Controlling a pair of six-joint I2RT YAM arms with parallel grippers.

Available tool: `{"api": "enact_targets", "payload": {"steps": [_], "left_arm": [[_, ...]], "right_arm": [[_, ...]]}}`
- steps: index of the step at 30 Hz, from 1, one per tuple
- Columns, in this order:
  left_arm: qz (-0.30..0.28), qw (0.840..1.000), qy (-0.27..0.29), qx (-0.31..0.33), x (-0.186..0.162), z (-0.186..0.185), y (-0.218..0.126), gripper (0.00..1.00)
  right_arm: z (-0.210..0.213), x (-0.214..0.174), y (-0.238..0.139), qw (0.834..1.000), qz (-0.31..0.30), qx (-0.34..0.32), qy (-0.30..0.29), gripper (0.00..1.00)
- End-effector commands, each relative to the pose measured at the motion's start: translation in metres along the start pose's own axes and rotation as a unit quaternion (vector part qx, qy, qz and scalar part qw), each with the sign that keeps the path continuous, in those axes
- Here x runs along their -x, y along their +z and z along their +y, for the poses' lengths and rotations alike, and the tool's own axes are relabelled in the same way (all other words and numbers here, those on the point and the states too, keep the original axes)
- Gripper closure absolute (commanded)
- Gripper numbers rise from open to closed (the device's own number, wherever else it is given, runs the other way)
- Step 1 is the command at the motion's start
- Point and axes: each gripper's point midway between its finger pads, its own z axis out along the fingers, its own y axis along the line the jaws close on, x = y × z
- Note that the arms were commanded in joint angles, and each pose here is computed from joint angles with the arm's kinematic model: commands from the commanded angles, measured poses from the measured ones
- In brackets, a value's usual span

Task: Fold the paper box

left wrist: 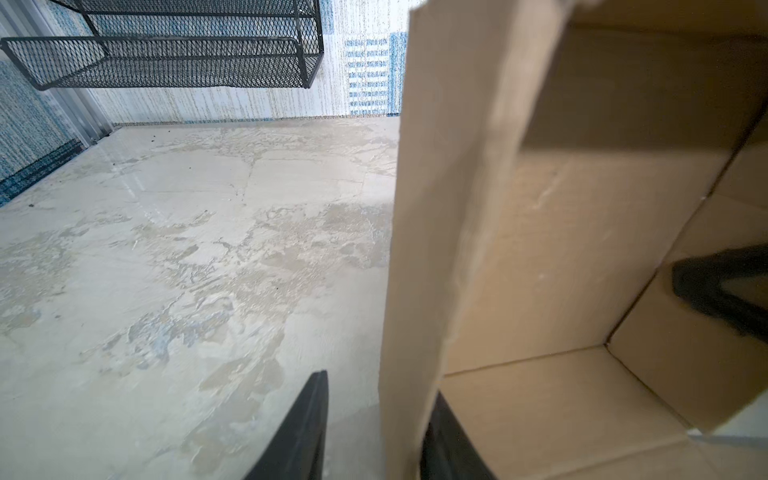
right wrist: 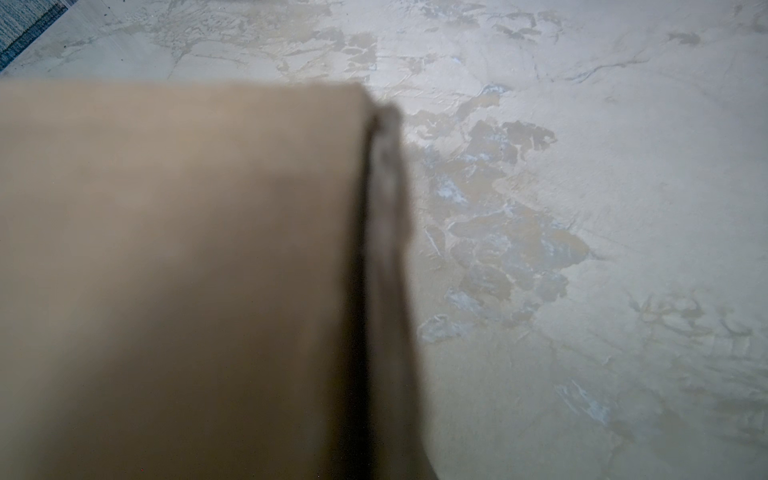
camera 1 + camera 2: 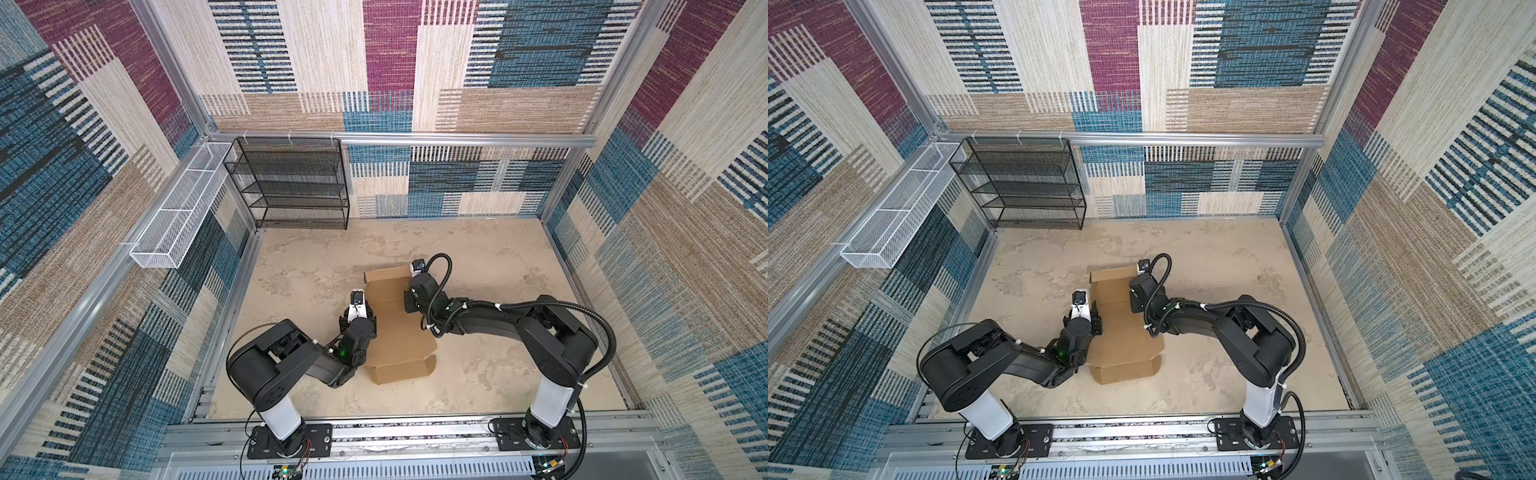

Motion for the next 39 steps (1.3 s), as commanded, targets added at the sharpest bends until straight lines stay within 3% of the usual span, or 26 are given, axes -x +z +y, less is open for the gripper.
{"api": "enact_targets", "payload": {"steps": [1, 12, 26, 30, 39], "left_arm": [[-0.045, 0.999, -0.021, -0.008, 0.019, -0.001, -0.002, 0.59], [-0.083, 0.996, -0.014, -0.044, 0.036, -0.013, -0.004, 0.53], [-0.052, 0.998, 0.032, -0.033, 0.047, -0.021, 0.014, 0.57], [-0.035, 0.998, 0.032, -0.033, 0.043, -0.019, 0.017, 0.65], [-0.023, 0.999, 0.028, -0.035, 0.039, -0.017, 0.02, 0.99]], "right_arm": [[0.002, -0.003, -0.002, 1.0, 0.005, 0.007, 0.008, 0.98], [0.003, -0.003, -0.009, 1.0, 0.0, 0.015, -0.005, 0.98], [0.01, 0.003, -0.014, 1.0, -0.014, 0.022, -0.016, 0.98], [0.014, 0.005, -0.018, 0.999, -0.017, 0.026, -0.017, 0.98], [0.018, 0.008, -0.02, 0.999, -0.02, 0.029, -0.019, 0.98]]}}
